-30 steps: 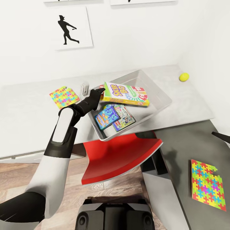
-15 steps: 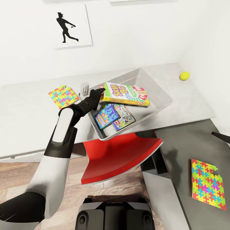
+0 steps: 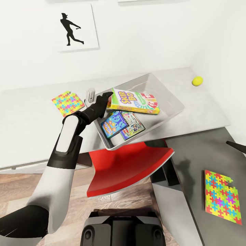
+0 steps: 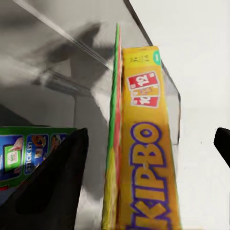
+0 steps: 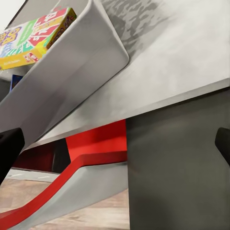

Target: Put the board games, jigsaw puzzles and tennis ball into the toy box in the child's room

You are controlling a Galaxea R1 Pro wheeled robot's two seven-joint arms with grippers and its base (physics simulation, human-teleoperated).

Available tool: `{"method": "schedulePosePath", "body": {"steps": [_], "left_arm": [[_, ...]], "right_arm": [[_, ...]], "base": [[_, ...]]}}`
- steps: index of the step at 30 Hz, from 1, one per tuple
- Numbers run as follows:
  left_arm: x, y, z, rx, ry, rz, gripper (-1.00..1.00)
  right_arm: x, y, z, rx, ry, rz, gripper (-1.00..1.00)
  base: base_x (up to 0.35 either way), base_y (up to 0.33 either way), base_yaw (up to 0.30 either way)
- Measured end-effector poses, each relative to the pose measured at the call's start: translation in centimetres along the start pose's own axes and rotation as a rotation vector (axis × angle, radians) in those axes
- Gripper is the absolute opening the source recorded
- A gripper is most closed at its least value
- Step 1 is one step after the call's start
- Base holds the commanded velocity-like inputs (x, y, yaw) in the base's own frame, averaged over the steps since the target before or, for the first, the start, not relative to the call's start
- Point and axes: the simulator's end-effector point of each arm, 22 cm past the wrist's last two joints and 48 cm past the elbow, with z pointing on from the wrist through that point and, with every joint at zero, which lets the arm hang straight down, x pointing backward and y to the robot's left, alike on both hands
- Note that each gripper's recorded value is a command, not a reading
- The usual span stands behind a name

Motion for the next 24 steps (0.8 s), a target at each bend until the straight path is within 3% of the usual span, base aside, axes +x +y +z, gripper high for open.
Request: {"method": "schedulePosePath", "body": {"steps": [15, 24], "left_arm": [[-0.1, -0.1, -0.1, 0.004, 0.0, -0.001, 1.0], [-0.6, -2.1, -1.0, 0.057, -0.004, -0.008, 1.0]], "right_arm": [[-0.1, 0.0, -0.1, 0.002, 0.001, -0.002, 1.0], [-0.2, 0.0, -0.1, 0.002, 0.0, -0.005, 1.0]], "base": [[0.0, 0.0, 0.0], [0.0, 0.0, 0.0]]}}
